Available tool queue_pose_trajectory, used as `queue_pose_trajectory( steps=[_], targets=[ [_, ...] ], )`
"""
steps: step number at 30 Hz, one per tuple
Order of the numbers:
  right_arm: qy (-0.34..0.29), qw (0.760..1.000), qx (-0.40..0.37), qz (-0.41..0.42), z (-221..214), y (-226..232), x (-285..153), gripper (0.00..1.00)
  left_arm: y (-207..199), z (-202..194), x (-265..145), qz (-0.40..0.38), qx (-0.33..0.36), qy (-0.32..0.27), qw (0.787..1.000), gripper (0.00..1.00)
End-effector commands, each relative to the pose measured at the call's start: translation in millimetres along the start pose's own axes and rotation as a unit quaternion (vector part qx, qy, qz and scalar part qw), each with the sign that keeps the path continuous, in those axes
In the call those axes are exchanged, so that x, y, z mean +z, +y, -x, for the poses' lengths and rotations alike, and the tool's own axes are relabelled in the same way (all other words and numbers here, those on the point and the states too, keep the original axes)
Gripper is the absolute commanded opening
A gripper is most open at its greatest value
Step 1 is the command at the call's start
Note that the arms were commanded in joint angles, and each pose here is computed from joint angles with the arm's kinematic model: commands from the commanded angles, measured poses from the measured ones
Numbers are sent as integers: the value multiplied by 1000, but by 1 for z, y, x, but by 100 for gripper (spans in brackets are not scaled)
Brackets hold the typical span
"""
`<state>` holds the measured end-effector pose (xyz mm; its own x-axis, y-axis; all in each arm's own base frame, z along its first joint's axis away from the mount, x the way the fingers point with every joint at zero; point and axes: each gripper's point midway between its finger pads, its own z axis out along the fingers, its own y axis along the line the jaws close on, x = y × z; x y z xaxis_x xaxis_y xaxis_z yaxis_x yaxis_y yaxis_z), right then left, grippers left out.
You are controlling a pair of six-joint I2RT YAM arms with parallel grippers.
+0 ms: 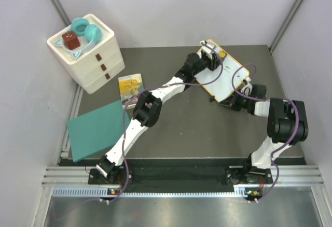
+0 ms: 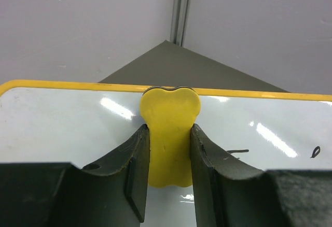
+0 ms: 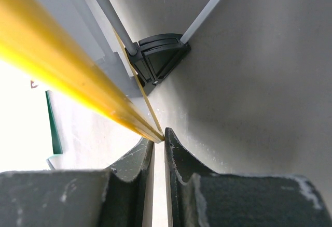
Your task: Erase the whiteboard
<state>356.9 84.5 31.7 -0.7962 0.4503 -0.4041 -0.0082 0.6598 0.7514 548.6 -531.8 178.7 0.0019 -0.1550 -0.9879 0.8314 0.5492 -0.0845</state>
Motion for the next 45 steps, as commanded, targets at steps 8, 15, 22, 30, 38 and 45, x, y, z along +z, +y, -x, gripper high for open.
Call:
queue_pose_trajectory(
  steps=[8,15,22,30,38,45],
  targets=[
    [82,997,7,5,-48,2,4,0,-75,2,13,-89,-5,-30,996,0],
    [82,997,7,6,-47,3,4,0,-128,-4,14,-139,-8,-23,990,0],
    [82,997,7,6,-48,2,4,0,-67,-6,13,-40,3,-13,999,0],
    [83,997,7,7,-48,2,4,0,50,-13,-21,93,5,26,995,0],
    [83,996,7,7,-49,2,4,0,-5,-13,-5,12,7,24,1000,0],
    [83,997,7,7,-48,3,4,0,-100,-25,11,-62,-11,12,998,0]
  ],
)
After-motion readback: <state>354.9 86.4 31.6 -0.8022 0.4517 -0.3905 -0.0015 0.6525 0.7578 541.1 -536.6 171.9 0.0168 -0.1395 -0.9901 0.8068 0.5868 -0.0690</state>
